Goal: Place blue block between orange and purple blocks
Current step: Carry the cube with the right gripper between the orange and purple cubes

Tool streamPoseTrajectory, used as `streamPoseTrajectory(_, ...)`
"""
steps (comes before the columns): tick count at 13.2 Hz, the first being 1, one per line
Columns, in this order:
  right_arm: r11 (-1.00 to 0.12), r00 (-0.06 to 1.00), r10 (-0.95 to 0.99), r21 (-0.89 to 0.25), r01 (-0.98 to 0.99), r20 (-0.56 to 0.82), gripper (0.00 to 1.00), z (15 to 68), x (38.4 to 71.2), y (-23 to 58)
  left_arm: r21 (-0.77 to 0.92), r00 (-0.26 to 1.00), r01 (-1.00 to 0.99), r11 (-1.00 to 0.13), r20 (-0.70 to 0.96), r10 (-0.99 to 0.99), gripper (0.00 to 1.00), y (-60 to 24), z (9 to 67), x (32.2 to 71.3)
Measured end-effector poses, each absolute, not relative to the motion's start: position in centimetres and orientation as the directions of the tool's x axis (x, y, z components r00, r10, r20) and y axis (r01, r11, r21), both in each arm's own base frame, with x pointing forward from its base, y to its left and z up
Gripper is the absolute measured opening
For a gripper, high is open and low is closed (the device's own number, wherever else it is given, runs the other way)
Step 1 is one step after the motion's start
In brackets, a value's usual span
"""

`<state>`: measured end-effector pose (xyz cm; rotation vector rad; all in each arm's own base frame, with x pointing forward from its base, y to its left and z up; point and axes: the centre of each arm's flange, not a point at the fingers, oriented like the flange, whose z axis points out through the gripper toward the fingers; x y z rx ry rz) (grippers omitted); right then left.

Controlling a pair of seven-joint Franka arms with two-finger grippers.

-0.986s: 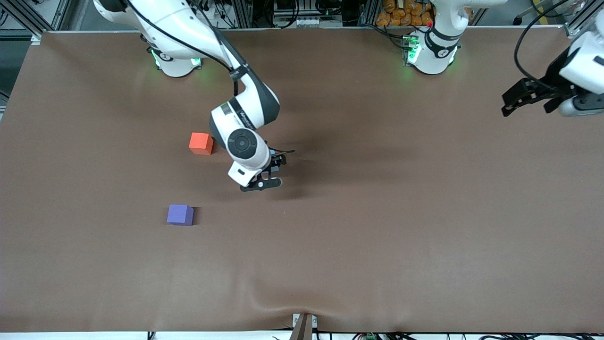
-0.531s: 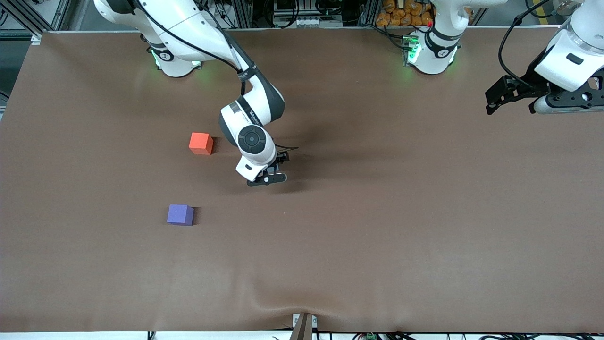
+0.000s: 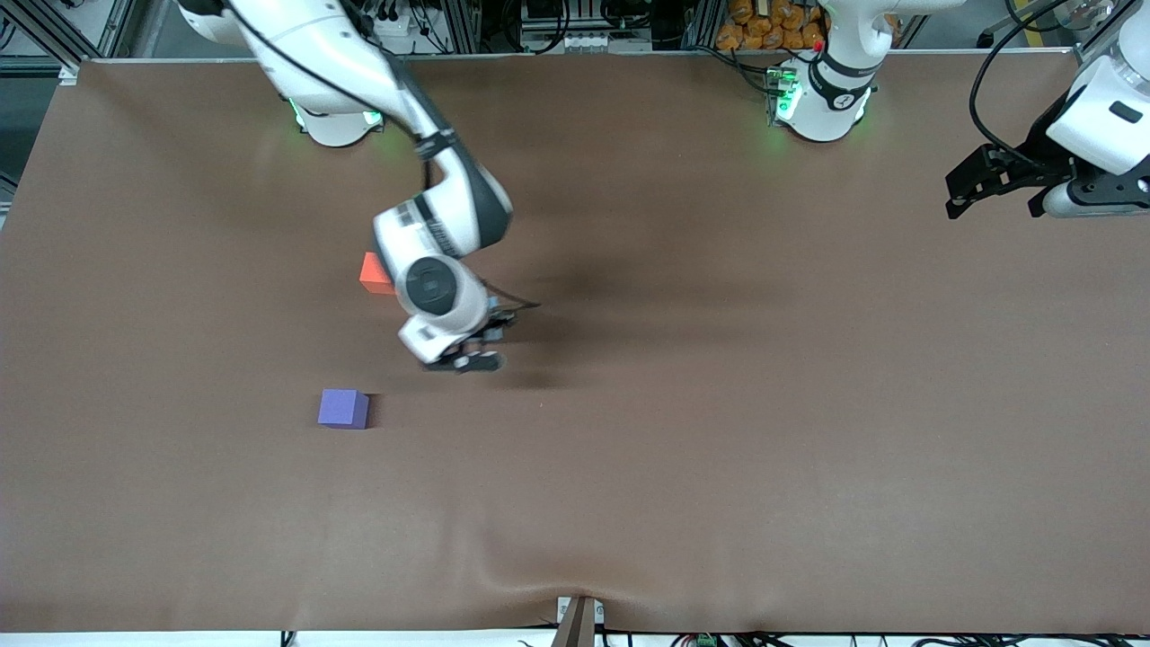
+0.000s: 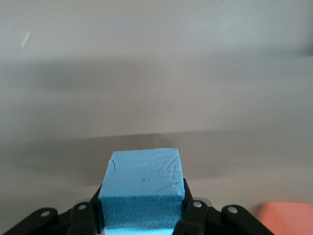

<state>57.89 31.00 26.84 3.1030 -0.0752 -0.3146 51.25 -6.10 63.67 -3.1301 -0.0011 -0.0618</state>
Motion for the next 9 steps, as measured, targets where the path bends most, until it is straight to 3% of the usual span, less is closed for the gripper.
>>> streamPoseTrajectory(4, -0.991, 0.967, -0.130, 0.020, -0.129, -0.220, 0.53, 28.8, 62.4, 18.8, -0.010, 0.998, -0.009, -1.000, 0.057, -0.009, 1.00, -6.4, 64.5, 51.3)
streamPoseTrajectory(9, -0.989, 0.951, -0.148, 0.037, -0.143, -0.273, 0.53, 25.5, 61.2, 15.4, -0.011, 0.999, -0.015, -1.000, 0.037, -0.016, 1.00, -6.8, 63.5, 51.8)
